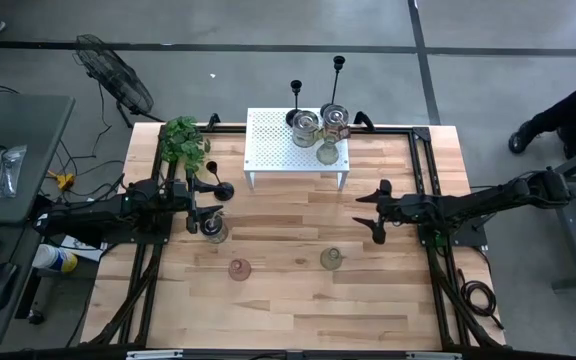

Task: Pick & Place candle stick holders
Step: Put the transparent glass candle holder on the shelf

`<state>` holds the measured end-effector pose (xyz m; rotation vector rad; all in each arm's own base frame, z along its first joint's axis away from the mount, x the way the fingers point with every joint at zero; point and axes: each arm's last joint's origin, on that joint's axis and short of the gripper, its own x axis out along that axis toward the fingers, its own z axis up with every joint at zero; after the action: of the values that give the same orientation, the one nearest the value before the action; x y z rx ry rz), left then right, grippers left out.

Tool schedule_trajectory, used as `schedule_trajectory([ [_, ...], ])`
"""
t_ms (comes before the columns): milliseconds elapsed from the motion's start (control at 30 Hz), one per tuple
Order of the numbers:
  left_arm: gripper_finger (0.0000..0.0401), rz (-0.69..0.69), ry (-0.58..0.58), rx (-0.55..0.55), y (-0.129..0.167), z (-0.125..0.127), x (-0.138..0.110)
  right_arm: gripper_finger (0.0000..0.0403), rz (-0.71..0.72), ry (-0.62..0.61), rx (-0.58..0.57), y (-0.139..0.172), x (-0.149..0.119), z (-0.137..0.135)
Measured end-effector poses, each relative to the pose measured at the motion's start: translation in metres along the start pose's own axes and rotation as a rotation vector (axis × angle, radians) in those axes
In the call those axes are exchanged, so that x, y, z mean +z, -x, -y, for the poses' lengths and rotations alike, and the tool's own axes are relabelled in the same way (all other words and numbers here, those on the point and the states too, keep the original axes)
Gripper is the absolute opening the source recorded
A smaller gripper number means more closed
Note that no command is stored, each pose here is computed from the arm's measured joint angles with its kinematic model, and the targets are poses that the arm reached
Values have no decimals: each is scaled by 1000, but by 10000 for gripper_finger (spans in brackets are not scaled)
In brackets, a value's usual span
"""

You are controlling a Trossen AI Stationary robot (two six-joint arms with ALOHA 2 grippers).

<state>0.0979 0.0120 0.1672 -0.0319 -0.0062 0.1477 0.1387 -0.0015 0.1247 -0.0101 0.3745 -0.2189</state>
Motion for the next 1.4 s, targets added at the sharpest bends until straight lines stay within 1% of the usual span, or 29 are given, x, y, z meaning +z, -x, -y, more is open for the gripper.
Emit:
schedule_trajectory([
  [167,265,0,0,0,0,0,0,278,-54,34,7,0,-5,0],
  [367,265,0,0,0,0,0,0,278,-28,39,49,1,-3,-5],
  [733,265,0,0,0,0,0,0,278,-39,55,103,3,-5,-11],
  [833,265,0,0,0,0,0,0,278,-43,50,151,3,-5,-14],
  [967,265,0,0,0,0,0,0,278,-77,7,199,4,-8,-16],
  [1067,265,0,0,0,0,0,0,278,-150,-19,233,5,-11,-18],
  [1200,265,0,0,0,0,0,0,278,-154,-78,298,4,-3,-23],
  [1400,265,0,0,0,0,0,0,278,-223,-78,382,2,0,-38],
])
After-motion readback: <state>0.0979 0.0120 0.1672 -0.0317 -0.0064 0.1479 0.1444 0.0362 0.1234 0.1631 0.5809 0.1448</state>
